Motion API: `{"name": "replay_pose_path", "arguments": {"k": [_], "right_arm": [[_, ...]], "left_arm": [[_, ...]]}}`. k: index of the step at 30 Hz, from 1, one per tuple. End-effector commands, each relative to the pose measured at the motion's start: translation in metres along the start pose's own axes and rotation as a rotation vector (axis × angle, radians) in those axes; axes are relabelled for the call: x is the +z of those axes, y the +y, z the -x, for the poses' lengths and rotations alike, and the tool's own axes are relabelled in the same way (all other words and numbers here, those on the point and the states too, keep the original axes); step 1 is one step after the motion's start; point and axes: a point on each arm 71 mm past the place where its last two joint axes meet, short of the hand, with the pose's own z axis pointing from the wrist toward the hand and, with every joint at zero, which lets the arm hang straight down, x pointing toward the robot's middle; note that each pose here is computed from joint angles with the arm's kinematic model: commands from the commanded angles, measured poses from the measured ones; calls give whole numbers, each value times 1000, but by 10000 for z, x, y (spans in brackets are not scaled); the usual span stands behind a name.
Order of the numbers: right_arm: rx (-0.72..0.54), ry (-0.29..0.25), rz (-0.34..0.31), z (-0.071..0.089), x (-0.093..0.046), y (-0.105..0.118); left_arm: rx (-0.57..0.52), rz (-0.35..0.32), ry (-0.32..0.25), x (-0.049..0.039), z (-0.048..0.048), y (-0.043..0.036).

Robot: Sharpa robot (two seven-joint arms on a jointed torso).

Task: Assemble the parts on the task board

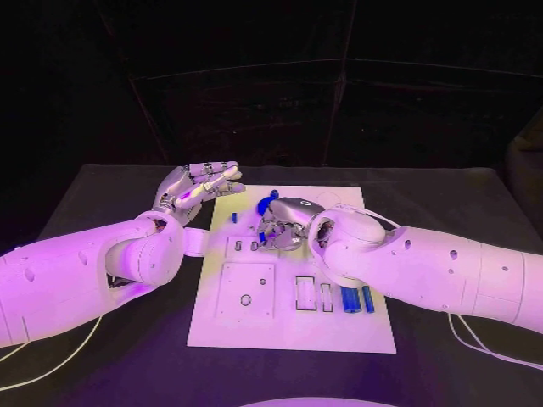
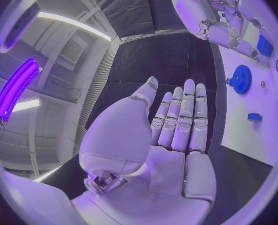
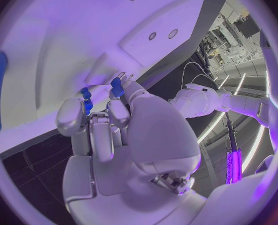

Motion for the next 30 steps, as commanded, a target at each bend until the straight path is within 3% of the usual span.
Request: {"name": "replay_pose_path", "arguments": {"k": [1, 30], "right_arm": [[-30, 7, 11, -6, 17, 22], [-78, 66, -2, -112, 49, 7]], "left_arm": [[-5, -18, 7, 7, -12, -22], [-14, -11, 23, 1, -64, -18]]}}
